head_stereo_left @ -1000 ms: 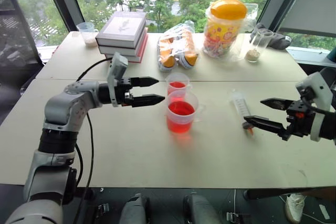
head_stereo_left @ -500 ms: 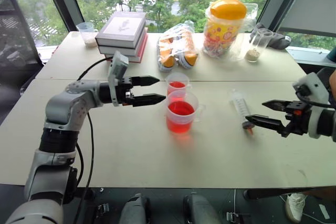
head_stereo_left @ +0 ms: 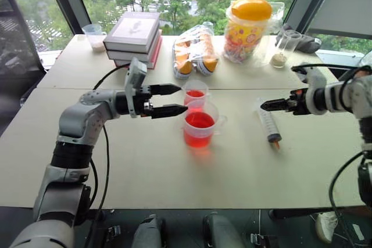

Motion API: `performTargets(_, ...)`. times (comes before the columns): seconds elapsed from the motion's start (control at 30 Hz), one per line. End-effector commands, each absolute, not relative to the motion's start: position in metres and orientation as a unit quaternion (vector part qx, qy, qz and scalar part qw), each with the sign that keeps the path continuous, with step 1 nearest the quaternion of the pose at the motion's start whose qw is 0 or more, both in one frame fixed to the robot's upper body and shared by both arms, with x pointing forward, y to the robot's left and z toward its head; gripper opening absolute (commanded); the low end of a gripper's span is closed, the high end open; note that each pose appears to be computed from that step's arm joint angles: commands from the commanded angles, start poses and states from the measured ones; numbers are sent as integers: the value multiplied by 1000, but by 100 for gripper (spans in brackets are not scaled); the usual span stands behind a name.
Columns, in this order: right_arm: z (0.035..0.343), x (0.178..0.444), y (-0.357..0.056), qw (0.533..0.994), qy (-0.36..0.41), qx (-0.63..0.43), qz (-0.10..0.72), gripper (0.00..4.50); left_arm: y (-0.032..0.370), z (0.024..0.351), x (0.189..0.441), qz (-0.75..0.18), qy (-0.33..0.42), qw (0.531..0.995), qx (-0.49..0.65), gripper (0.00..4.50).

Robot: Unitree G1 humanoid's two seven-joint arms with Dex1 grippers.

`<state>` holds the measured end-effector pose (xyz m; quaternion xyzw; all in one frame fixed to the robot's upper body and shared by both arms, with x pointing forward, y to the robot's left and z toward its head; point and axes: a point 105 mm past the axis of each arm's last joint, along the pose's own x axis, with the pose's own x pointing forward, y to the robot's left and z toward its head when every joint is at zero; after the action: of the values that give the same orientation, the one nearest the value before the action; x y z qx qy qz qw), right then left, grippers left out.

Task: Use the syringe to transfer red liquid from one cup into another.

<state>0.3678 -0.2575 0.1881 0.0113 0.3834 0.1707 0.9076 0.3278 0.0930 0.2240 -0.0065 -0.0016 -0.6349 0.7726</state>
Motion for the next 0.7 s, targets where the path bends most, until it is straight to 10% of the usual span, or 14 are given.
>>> performTargets(0.03,188,380,-266,906,395,-13,150,443,93,232,324,-633,-24,774,7,450)
performTargets(0.53,145,398,-269,872,463,-82,139,443,99,230,320,-610,-28,792,4,450)
performTargets(0.7,141,401,-261,868,467,-84,148,262,98,230,321,-610,-28,792,5,450)
